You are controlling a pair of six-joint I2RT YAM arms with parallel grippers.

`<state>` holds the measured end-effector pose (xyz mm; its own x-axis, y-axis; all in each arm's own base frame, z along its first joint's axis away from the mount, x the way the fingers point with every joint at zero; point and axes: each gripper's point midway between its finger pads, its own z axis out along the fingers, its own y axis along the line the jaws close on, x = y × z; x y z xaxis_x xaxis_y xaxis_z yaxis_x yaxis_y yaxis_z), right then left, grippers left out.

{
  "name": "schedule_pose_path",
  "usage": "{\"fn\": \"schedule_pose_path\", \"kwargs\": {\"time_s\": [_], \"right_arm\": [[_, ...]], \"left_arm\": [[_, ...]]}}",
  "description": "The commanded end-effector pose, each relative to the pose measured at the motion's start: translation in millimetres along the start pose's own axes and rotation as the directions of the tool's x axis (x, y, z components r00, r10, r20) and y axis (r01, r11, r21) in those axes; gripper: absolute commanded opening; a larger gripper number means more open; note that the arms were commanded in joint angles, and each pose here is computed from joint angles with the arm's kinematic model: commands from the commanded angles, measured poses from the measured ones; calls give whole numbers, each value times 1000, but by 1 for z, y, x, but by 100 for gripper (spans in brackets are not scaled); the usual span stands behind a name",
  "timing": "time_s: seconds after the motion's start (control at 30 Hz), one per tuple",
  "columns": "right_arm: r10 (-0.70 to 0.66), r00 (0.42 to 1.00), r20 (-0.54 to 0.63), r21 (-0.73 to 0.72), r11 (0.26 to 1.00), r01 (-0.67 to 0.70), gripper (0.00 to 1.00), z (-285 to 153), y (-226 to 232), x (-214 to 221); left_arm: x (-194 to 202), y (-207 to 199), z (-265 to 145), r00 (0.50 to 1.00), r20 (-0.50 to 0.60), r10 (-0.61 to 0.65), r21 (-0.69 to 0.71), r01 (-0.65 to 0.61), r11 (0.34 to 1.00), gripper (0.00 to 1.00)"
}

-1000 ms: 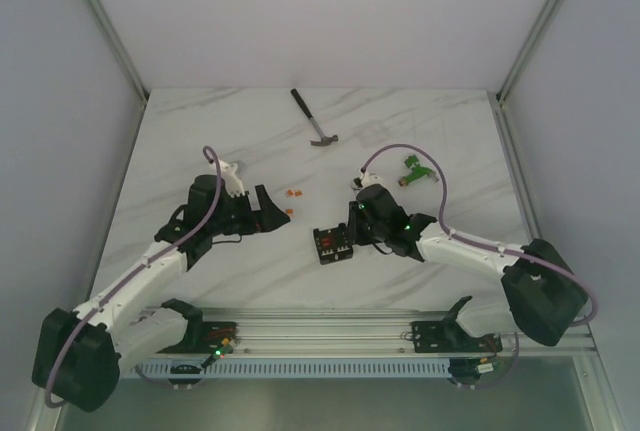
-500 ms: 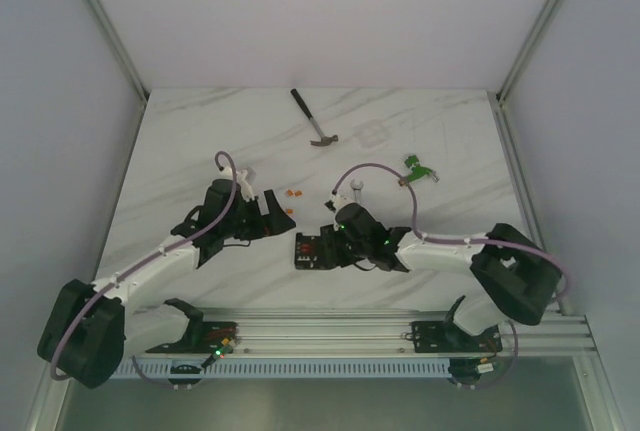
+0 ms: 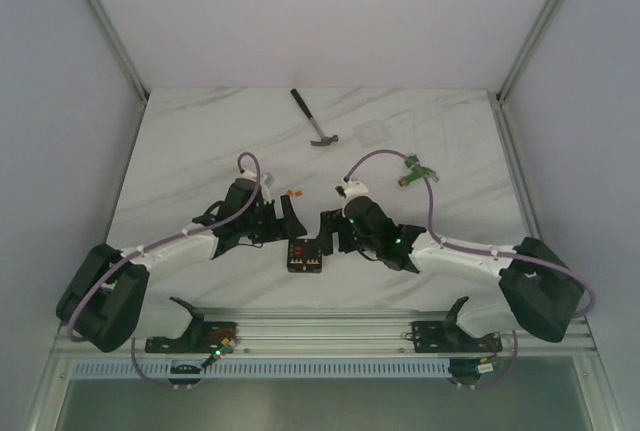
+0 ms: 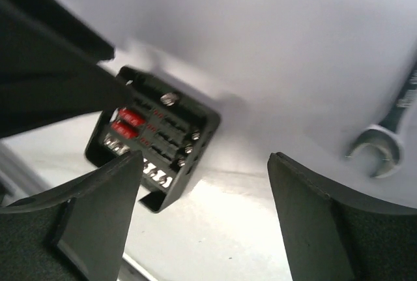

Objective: Snap on the fuse box
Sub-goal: Place the fuse box base at the center of the board, then adjust the fuse box base at the center of the board.

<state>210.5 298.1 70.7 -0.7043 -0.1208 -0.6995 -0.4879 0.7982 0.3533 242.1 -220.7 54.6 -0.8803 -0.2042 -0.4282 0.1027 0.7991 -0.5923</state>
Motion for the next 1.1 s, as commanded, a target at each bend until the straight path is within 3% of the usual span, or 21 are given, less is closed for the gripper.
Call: {"fn": "schedule_pose_path", "kwargs": {"time_s": [0.0,0.13,0.43,0.53,0.63,0.83,1.07], "right_arm": [[-4,997,81,193,981,-11,87,-10,-43,-10],[7,992,125,258,965,-39,92,-16,-61,-14],[21,978,207,356,930,-95,96,-36,-92,-16],[16,976,216,364,927,-95,96,-40,-97,-15],[-3,979,203,364,929,-72,96,-41,-98,-13],[-37,984,174,375,926,-31,97,-37,-100,-9],[-70,993,97,255,966,44,98,-23,-78,-1]], "left_arm": [[-4,-17,5,1000,1,14,41,-14,999,96],[-1,-27,22,998,-53,33,47,-30,998,95],[-9,-87,73,976,-163,141,185,-110,977,92],[-3,-97,86,967,-204,154,214,-110,971,87],[-15,-93,77,980,-142,138,157,-116,981,87],[-28,-42,30,994,-23,106,-150,-108,983,90],[17,-9,-16,999,-30,-26,-199,19,980,90]]}}
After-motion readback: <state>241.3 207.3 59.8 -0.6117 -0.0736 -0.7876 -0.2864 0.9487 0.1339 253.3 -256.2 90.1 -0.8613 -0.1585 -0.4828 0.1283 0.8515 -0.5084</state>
